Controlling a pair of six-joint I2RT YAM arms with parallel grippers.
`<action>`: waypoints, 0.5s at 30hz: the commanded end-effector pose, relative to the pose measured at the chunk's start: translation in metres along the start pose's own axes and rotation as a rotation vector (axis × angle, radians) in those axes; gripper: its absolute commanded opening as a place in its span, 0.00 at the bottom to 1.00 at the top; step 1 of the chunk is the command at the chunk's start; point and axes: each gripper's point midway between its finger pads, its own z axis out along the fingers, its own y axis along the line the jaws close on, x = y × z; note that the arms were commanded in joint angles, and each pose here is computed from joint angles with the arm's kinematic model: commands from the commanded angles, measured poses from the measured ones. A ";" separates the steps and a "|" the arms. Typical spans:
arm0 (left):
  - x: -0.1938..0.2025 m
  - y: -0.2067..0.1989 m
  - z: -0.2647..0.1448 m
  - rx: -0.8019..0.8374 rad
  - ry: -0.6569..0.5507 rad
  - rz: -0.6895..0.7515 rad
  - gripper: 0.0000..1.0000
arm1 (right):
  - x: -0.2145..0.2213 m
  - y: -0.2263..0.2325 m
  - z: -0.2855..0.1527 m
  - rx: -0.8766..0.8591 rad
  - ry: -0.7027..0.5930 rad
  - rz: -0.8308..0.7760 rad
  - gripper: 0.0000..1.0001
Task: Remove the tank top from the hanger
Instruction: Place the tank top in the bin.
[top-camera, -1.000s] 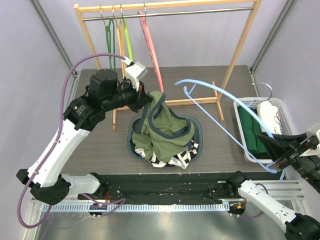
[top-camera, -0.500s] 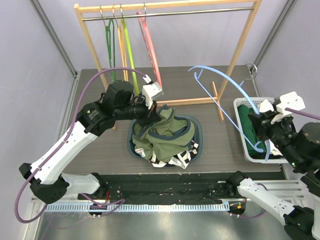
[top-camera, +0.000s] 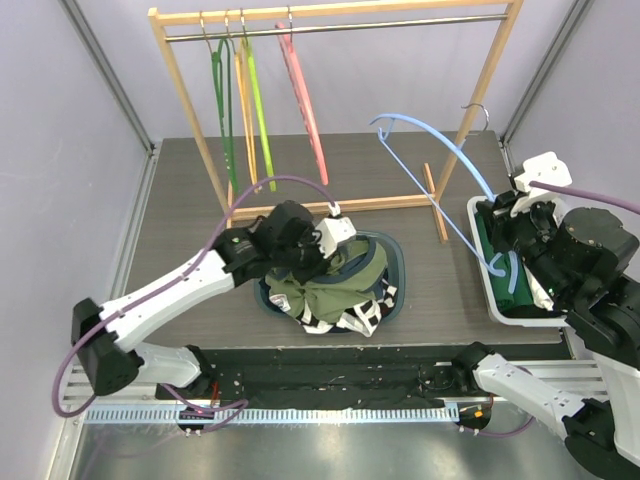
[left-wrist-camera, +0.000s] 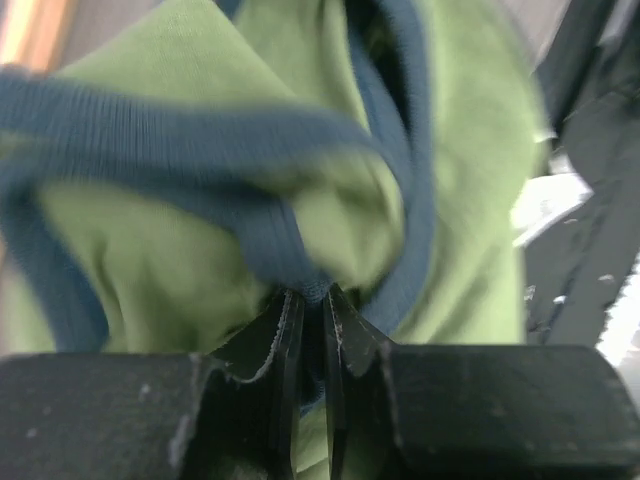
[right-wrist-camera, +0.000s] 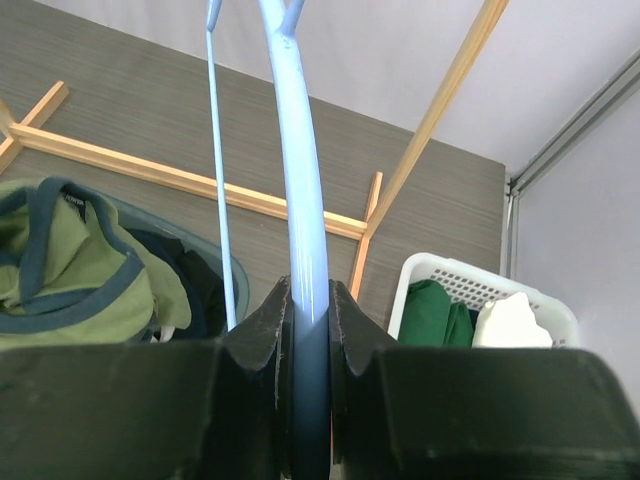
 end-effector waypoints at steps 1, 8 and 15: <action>0.018 0.013 0.040 -0.047 0.019 0.011 0.15 | -0.030 -0.007 0.000 0.032 -0.120 0.028 0.01; 0.081 0.008 0.090 0.012 0.188 0.001 0.08 | -0.028 -0.012 0.008 0.083 -0.088 0.053 0.01; 0.165 -0.010 0.119 0.103 0.396 -0.031 0.07 | -0.008 -0.010 0.021 0.089 -0.006 -0.009 0.01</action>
